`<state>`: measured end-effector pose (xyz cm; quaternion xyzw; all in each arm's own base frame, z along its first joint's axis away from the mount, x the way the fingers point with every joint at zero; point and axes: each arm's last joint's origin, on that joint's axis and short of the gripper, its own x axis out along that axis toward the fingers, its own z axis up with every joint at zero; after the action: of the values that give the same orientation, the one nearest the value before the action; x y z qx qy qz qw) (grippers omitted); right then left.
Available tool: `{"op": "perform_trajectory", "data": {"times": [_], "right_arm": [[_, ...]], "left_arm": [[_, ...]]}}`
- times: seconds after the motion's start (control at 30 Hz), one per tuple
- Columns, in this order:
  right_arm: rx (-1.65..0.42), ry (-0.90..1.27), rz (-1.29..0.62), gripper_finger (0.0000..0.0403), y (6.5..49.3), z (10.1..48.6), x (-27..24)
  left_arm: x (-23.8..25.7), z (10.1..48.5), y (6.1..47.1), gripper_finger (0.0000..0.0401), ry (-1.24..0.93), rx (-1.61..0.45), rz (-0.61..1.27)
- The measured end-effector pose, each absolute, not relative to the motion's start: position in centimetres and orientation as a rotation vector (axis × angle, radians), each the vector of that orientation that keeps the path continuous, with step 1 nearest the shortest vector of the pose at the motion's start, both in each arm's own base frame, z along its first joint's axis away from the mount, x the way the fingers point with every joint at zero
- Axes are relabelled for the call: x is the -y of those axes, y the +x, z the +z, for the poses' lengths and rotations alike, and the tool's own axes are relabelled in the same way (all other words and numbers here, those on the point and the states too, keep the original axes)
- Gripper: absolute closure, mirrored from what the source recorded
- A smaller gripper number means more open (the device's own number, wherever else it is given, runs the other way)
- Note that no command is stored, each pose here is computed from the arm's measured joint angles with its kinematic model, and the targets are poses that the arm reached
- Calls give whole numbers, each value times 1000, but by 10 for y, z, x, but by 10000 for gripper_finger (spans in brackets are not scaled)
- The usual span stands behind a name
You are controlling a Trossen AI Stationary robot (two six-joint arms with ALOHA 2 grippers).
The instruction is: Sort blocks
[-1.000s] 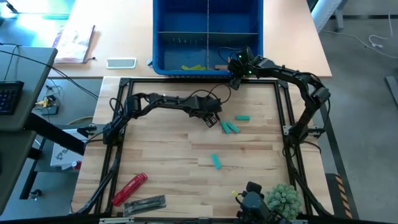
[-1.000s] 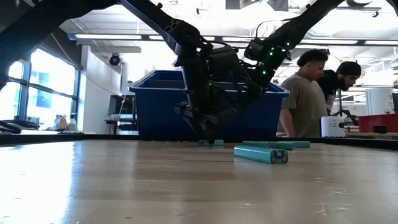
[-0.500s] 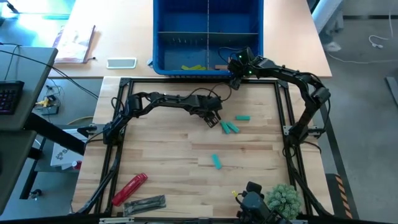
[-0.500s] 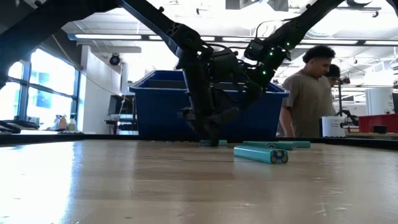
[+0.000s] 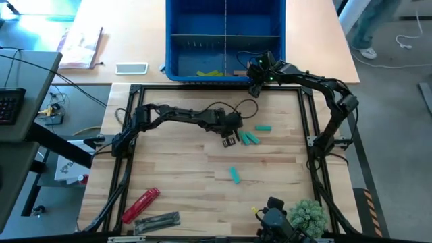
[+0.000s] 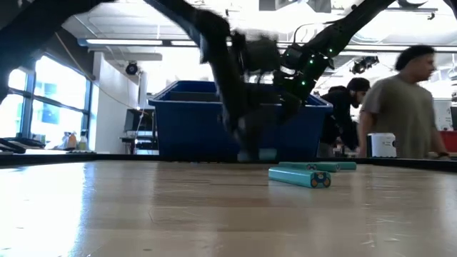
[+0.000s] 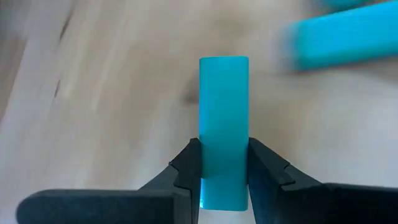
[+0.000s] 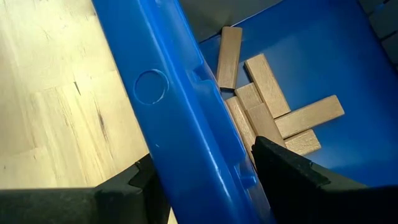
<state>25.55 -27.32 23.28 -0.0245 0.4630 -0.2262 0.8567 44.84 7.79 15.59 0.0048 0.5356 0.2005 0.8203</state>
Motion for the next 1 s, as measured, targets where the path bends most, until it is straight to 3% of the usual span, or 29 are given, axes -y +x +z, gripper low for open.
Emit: {"op": "perform_trajectory", "data": {"times": [0.27,0.43,0.77,0.9,1.0], "right_arm": [[-971,-51,-474,208,256,233,273],[-970,-51,-474,208,256,233,273],[-968,-53,-475,208,256,233,273],[-967,-53,-475,208,256,233,273],[-967,-53,-475,208,256,233,273]], "left_arm": [[-77,251,419,343,31,-996,320],[-108,299,389,343,46,-905,409],[-216,329,338,343,291,-882,764],[-254,343,324,343,278,-689,723],[-285,355,312,343,270,-504,824]]}}
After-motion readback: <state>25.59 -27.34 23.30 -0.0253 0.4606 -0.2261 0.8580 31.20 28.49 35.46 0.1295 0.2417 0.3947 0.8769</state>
